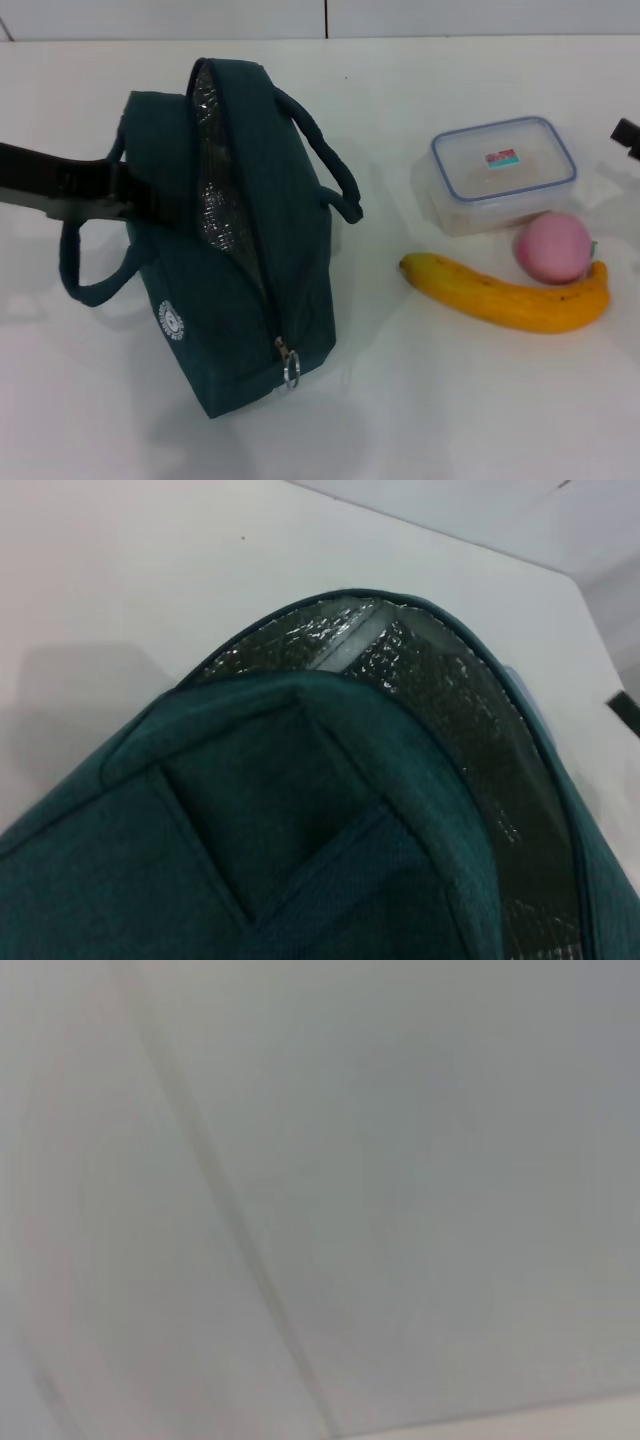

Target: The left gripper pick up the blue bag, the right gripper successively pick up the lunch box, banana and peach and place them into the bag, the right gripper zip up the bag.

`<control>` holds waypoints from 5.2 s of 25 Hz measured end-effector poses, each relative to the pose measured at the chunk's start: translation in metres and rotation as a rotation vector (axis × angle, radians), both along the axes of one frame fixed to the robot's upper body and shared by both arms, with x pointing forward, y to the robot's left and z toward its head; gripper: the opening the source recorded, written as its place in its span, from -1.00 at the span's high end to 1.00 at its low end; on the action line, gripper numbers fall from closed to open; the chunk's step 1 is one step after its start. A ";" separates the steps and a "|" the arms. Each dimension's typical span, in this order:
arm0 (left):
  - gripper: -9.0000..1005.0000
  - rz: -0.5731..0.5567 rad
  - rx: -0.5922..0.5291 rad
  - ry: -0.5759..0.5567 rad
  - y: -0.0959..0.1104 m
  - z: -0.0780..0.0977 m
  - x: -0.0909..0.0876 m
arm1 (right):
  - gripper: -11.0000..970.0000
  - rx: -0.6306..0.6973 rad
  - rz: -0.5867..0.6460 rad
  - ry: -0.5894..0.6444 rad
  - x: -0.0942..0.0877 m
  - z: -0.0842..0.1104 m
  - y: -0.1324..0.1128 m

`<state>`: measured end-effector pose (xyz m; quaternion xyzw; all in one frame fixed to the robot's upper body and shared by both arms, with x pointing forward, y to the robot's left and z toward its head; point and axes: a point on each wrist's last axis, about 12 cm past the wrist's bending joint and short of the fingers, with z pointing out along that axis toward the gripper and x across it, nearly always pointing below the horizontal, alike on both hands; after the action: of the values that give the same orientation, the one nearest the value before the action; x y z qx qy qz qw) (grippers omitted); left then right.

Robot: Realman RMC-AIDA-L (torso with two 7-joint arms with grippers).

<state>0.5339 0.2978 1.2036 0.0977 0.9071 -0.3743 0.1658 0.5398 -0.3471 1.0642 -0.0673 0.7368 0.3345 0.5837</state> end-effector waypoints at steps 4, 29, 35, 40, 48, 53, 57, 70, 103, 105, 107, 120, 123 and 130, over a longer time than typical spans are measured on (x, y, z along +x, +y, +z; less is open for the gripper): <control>0.92 -0.022 -0.011 0.006 -0.006 -0.001 0.006 | -0.77 0.077 -0.072 0.102 0.016 -0.006 0.003; 0.92 -0.046 -0.007 -0.025 -0.012 0.003 0.014 | -0.77 0.323 -0.045 0.348 0.031 -0.021 0.055; 0.92 -0.047 -0.009 -0.016 -0.010 0.001 0.014 | -0.77 0.376 -0.048 0.349 0.028 -0.019 0.054; 0.92 -0.050 -0.008 -0.016 -0.009 0.000 0.014 | -0.76 0.405 -0.036 0.347 0.028 -0.017 0.055; 0.92 -0.061 -0.015 -0.008 -0.010 -0.003 0.015 | -0.63 0.470 -0.022 0.350 0.032 -0.012 0.064; 0.92 -0.075 -0.012 -0.013 -0.013 -0.001 0.017 | -0.43 0.530 -0.018 0.342 0.033 -0.010 0.070; 0.92 -0.076 -0.010 -0.013 -0.012 0.000 0.017 | -0.23 0.538 0.005 0.356 0.037 -0.009 0.081; 0.92 -0.083 -0.014 0.002 -0.013 -0.002 0.019 | 0.24 0.538 0.030 0.381 0.041 -0.009 0.094; 0.92 -0.097 -0.041 0.001 -0.014 -0.003 0.017 | 0.77 0.708 -0.048 0.289 0.016 -0.007 0.055; 0.92 -0.100 -0.042 0.004 -0.015 -0.003 0.017 | 0.77 0.737 -0.051 0.280 0.013 -0.006 0.052; 0.92 -0.103 -0.043 0.006 -0.015 -0.004 0.017 | 0.76 0.762 -0.045 0.267 0.011 -0.004 0.051; 0.92 -0.123 -0.042 0.013 -0.020 -0.004 0.016 | 0.72 0.889 0.013 0.221 0.002 0.006 0.049; 0.92 -0.126 -0.044 0.012 -0.021 -0.004 0.016 | 0.71 0.926 0.054 0.200 0.002 0.013 0.052; 0.92 -0.152 -0.043 0.004 -0.028 -0.004 0.018 | 0.69 1.016 0.189 0.165 0.009 0.033 0.067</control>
<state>0.5517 0.2699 1.2001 0.1620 0.8892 -0.4054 0.1371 0.5492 -0.2802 1.0975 0.1848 0.5157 0.7054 0.4498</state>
